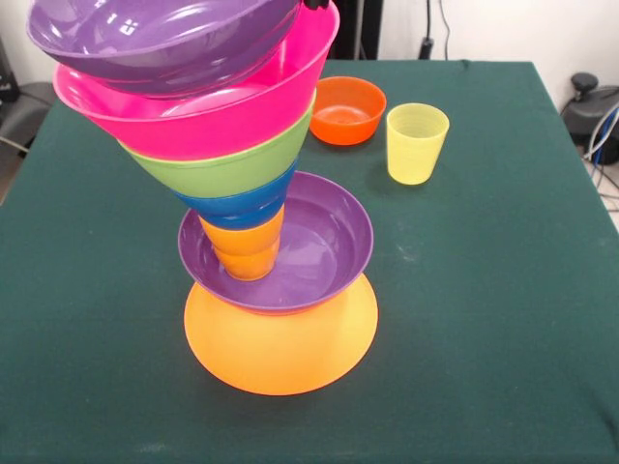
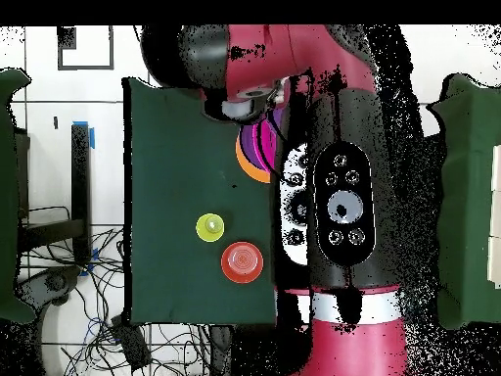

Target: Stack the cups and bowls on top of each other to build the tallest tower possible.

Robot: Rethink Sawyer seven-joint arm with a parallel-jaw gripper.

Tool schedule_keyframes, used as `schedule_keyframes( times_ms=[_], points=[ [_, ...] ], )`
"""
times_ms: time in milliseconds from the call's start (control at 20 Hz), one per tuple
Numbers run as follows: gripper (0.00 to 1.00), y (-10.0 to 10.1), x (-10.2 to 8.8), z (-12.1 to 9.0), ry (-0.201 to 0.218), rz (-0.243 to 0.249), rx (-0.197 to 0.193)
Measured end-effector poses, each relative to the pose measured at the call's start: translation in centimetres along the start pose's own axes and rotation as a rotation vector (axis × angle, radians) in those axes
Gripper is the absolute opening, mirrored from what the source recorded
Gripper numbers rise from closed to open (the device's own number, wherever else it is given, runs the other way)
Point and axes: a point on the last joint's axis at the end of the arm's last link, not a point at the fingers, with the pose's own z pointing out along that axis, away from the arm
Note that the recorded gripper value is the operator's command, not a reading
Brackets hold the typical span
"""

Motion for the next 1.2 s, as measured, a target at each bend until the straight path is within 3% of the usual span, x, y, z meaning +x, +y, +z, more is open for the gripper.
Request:
schedule_keyframes(
  times_ms=[500, 1200],
  points=[
    [0.00, 1.7, 1.6, 1.1, -0.038, -0.037, -0.036],
    [0.00, 1.0, 3.0, 2.2, -0.030, -0.040, -0.011]
  ],
)
